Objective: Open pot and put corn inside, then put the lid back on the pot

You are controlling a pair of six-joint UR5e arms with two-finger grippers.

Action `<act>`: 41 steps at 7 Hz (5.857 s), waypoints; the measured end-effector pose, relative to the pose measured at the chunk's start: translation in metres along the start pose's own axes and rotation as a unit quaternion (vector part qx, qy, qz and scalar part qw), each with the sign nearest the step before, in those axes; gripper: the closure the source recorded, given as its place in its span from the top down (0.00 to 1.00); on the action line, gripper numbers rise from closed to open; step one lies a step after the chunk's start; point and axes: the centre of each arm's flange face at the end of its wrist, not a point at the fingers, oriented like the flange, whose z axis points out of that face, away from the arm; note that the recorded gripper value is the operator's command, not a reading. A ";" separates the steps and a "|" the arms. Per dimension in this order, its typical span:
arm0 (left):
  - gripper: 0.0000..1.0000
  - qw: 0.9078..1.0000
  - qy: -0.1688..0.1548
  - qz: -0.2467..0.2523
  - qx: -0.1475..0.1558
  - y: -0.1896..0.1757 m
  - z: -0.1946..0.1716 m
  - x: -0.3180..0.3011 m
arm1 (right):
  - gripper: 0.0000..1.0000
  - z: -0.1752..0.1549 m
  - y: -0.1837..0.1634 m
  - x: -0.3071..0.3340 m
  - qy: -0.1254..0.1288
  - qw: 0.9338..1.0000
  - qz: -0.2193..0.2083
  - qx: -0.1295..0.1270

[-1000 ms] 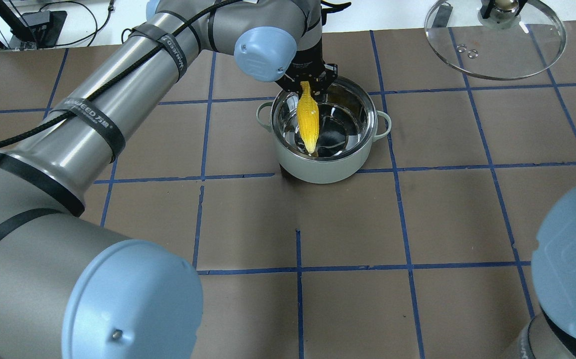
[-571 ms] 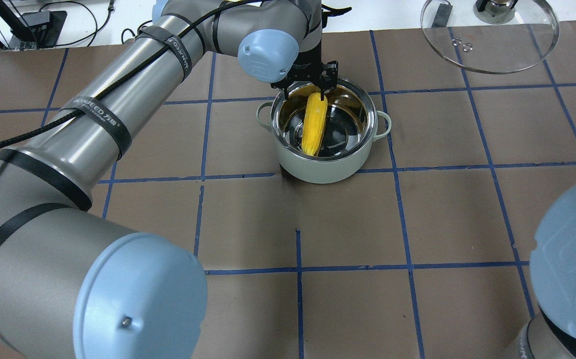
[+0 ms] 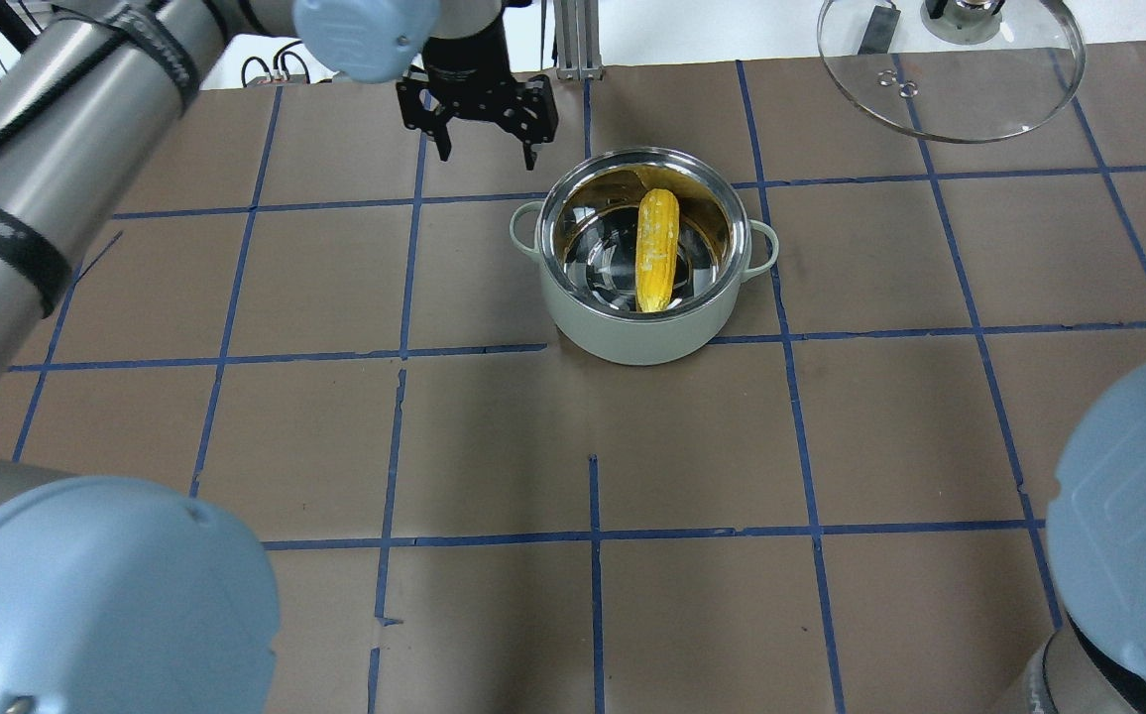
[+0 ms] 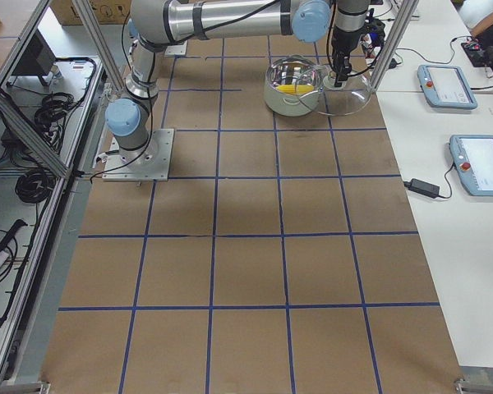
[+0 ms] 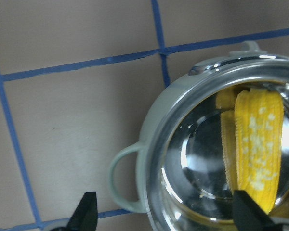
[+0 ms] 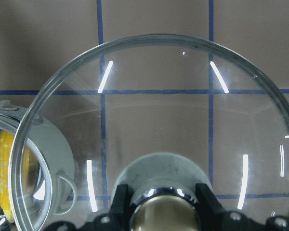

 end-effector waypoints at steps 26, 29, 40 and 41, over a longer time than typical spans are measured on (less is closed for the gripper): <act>1.00 0.995 -0.022 -0.086 0.039 0.213 -0.106 -0.070 | 0.23 0.167 0.072 -0.274 -0.009 1.000 -0.012 -0.013; 1.00 0.995 -0.023 -0.086 0.039 0.213 -0.106 -0.070 | 0.23 0.168 0.073 -0.273 -0.009 1.000 -0.015 -0.015; 1.00 0.995 -0.024 -0.086 0.039 0.216 -0.106 -0.069 | 0.99 0.162 0.074 -0.271 -0.012 1.000 -0.017 -0.016; 1.00 0.995 -0.024 -0.086 0.039 0.216 -0.106 -0.069 | 0.99 0.158 0.074 -0.269 -0.013 1.000 -0.016 -0.015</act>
